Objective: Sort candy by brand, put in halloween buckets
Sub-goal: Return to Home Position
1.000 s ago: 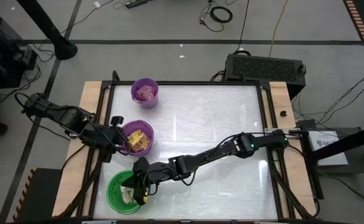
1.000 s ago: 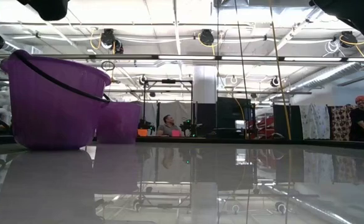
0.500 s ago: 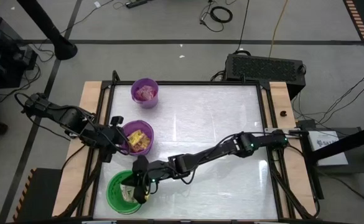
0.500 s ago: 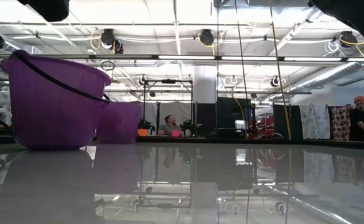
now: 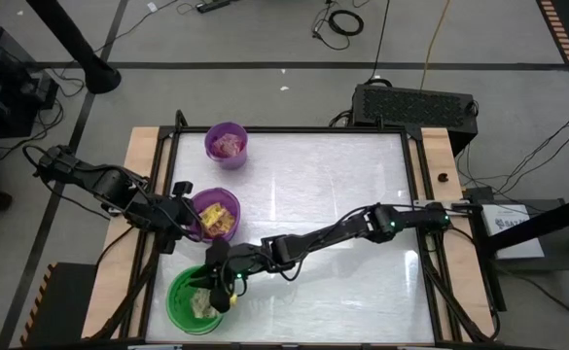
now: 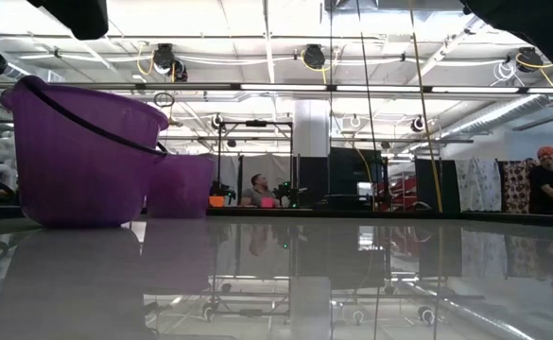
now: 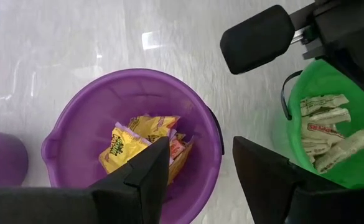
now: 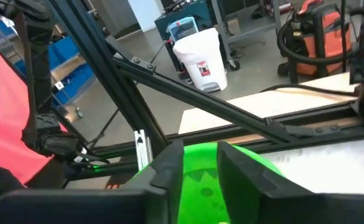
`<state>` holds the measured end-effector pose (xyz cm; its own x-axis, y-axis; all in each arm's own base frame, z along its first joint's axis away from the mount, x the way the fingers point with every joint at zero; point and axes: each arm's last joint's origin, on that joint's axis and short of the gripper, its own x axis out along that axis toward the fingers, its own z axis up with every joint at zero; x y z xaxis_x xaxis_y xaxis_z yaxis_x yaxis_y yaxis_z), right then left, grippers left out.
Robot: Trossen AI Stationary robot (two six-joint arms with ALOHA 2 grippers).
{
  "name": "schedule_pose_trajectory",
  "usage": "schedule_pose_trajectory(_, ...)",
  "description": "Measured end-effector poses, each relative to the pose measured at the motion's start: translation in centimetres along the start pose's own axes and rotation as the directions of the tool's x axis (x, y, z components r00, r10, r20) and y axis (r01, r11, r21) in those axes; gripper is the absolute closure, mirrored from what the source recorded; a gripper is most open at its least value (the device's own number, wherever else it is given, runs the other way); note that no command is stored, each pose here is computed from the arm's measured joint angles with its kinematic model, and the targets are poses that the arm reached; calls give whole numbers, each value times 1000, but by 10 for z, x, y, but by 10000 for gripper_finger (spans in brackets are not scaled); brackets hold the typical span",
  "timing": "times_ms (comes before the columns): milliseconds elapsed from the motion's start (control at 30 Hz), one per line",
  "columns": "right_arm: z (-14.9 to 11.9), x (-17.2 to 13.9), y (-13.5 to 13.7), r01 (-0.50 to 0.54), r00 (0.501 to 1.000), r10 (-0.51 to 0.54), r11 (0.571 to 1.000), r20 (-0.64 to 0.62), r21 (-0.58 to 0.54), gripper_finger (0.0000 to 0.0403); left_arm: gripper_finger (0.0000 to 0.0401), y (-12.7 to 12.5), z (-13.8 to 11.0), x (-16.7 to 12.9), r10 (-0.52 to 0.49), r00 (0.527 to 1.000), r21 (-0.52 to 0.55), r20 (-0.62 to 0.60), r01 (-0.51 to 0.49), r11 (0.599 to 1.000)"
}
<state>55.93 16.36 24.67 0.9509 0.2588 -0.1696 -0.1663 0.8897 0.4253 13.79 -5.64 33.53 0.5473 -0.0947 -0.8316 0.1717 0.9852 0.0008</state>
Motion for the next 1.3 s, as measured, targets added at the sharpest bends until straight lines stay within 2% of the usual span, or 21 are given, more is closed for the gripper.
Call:
schedule_pose_trajectory(167,3,0,-3,6,1000,-5,998,5,-66,285,216,0,0,0,0,1000,-2,0,0,1000)
schedule_pose_trajectory(333,31,-10,1,-15,998,19,998,65,-66,275,216,0,1,0,-1,1000,-3,6,1,1000)
schedule_pose_trajectory(400,45,-20,0,-36,999,37,997,13,-67,275,216,-1,3,0,-4,1000,-6,25,4,1000)
schedule_pose_trajectory(467,58,-33,-4,-41,995,36,998,-89,-55,275,216,-1,5,0,-8,999,-9,52,8,1000)
schedule_pose_trajectory(567,69,-56,-11,23,966,-31,999,-255,-33,275,216,-2,10,0,-14,995,-19,101,16,1000)
schedule_pose_trajectory(667,78,-80,-14,85,920,-102,994,-379,-63,275,216,-3,19,-1,-6,981,-68,195,20,997)
schedule_pose_trajectory(800,90,-108,-10,87,866,-153,983,-475,-159,285,216,-3,34,-6,36,933,-142,357,16,990)
schedule_pose_trajectory(1033,111,-150,-13,71,793,-218,960,-569,-269,326,216,-2,56,-19,131,798,-191,588,-21,981)
schedule_pose_trajectory(1167,120,-168,-15,60,763,-238,952,-601,-300,350,216,5,56,-32,131,744,-216,655,19,976)
schedule_pose_trajectory(1300,126,-186,-18,42,724,-258,943,-640,-331,372,216,16,43,-51,168,706,-253,687,16,967)
